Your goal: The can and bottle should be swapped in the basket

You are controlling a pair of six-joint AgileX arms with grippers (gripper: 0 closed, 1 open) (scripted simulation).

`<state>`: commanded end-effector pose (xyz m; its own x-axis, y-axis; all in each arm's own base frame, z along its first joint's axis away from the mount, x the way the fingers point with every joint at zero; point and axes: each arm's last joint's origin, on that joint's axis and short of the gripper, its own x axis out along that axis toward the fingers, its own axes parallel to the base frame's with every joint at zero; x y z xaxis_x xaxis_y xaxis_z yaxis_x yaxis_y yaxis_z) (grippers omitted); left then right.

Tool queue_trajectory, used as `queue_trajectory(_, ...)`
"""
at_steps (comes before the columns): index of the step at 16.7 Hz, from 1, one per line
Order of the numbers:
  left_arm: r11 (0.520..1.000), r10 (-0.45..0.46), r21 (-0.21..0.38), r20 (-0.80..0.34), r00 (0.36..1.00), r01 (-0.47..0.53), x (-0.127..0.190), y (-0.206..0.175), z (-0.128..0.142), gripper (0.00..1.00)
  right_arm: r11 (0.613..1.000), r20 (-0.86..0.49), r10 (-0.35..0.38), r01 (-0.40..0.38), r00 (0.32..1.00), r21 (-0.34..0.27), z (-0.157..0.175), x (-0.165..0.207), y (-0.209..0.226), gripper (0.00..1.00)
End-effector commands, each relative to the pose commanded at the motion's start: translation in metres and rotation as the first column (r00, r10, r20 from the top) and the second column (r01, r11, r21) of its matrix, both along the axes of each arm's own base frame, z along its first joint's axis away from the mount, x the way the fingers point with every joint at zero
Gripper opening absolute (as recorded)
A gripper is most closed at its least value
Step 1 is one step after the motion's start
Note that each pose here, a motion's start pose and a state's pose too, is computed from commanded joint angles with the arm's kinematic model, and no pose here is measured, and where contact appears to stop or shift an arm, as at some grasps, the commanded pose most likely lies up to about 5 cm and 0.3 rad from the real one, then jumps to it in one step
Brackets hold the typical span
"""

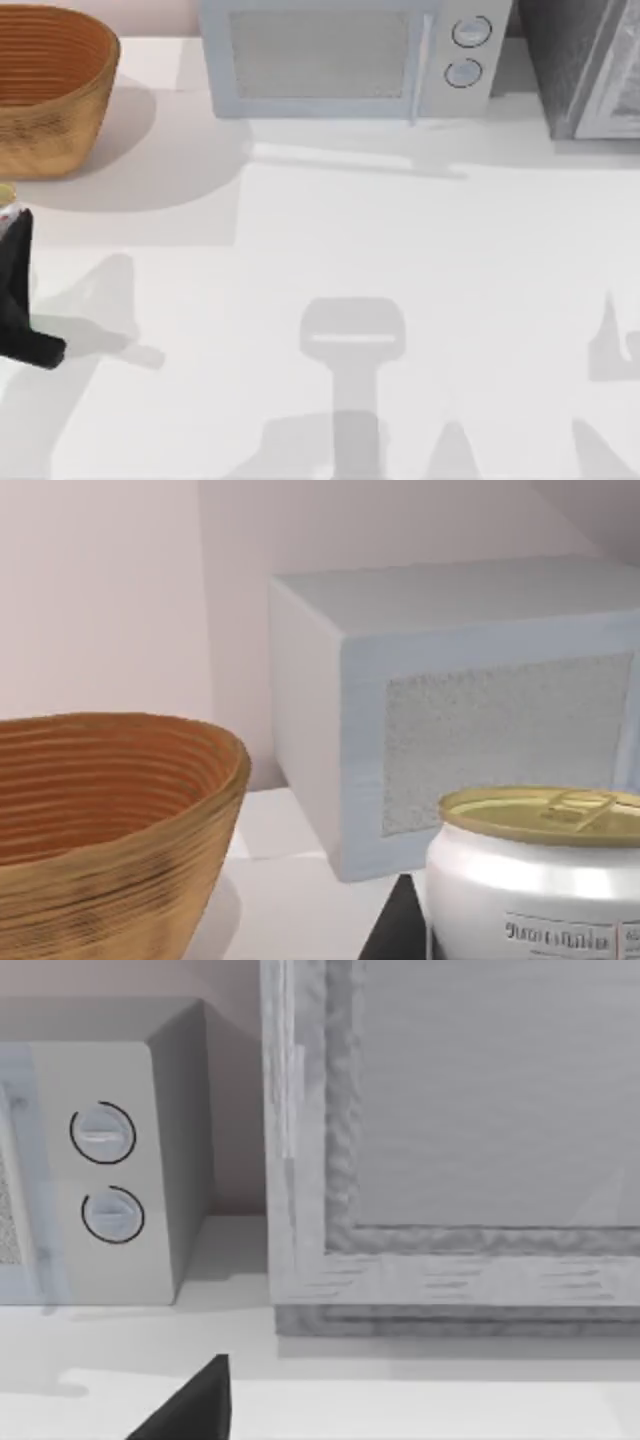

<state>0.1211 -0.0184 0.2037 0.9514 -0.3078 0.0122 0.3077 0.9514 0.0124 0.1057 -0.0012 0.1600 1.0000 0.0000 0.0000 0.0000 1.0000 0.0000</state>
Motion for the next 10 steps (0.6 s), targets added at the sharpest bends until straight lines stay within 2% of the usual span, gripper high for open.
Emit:
queue_trajectory(5,0.965,-0.263,0.007,0.0,0.965,0.263,0.03,-0.019,0.031,0.0,1.0,0.0,0.0,0.0,1.0,0.0,0.0,0.0,0.0,1.0)
queue_trajectory(10,0.876,-0.482,0.004,-0.007,0.876,0.482,0.067,-0.043,0.046,0.0,1.0,0.0,0.0,0.0,1.0,0.0,0.0,0.0,0.0,1.0)
